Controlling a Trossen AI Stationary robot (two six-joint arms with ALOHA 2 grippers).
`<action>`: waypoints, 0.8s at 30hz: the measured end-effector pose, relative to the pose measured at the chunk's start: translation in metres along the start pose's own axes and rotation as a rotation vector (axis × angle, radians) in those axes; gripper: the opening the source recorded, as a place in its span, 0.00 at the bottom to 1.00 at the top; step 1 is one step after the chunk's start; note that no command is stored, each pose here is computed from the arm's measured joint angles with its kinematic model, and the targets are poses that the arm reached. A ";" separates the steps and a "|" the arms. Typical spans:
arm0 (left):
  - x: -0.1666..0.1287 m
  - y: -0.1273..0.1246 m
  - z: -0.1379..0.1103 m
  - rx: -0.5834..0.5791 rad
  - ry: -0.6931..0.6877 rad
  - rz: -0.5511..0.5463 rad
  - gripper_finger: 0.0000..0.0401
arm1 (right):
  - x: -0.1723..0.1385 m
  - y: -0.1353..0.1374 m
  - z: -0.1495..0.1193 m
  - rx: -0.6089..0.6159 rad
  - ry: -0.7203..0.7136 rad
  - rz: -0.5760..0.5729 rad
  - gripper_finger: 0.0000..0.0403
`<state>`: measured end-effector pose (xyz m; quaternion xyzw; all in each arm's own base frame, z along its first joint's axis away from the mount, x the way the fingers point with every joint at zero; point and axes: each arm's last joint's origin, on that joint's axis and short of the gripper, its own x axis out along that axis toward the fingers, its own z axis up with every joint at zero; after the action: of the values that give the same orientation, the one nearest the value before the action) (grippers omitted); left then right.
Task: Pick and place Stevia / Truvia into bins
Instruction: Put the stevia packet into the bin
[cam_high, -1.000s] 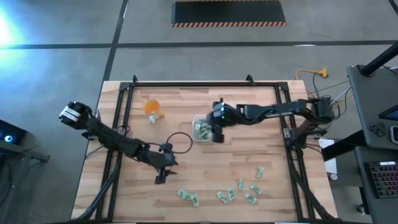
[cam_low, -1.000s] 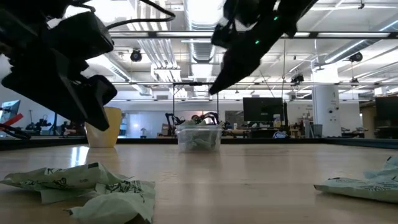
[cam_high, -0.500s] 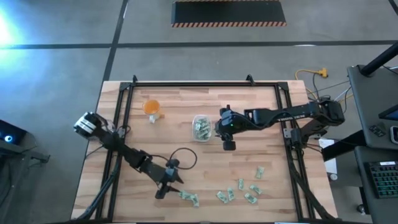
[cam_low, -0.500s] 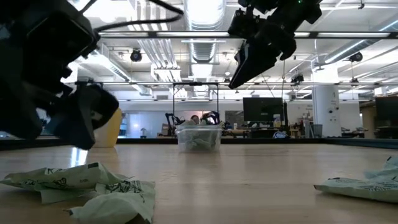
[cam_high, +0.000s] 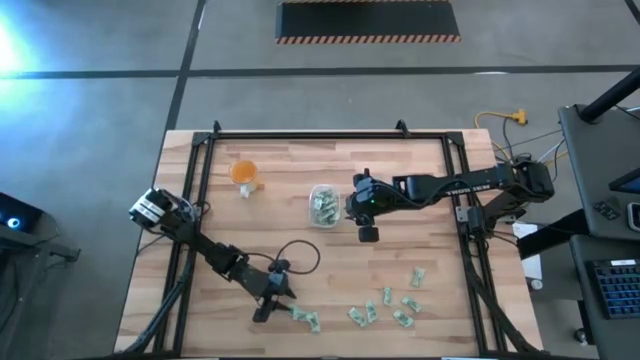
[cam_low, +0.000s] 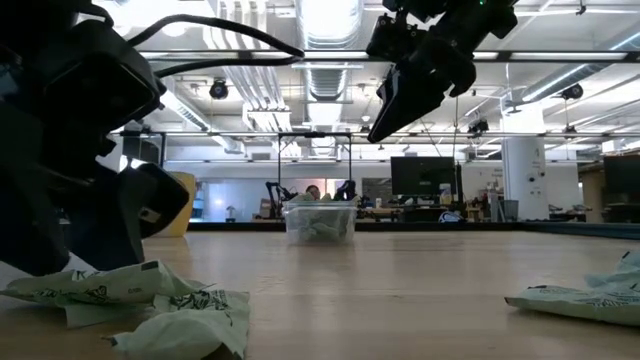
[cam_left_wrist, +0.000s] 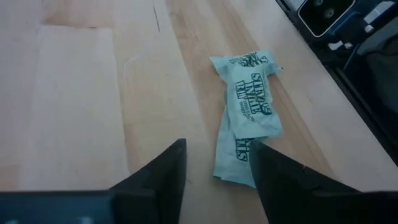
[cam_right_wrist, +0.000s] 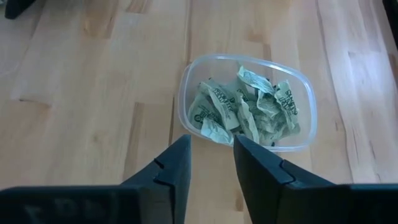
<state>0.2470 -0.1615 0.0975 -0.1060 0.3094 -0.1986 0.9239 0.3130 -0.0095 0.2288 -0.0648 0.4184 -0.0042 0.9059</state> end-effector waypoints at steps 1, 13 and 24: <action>0.000 0.000 0.000 0.000 0.001 0.001 0.37 | 0.000 0.000 0.000 0.000 0.000 0.000 0.27; 0.000 -0.002 -0.003 0.001 0.031 -0.026 0.08 | 0.000 0.000 0.000 0.003 0.000 0.000 0.24; -0.005 -0.002 -0.001 0.055 0.024 0.029 0.00 | 0.000 0.000 0.000 0.003 0.000 0.000 0.21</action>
<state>0.2423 -0.1610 0.1003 -0.0734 0.3165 -0.1949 0.9255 0.3131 -0.0095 0.2288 -0.0633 0.4182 -0.0049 0.9061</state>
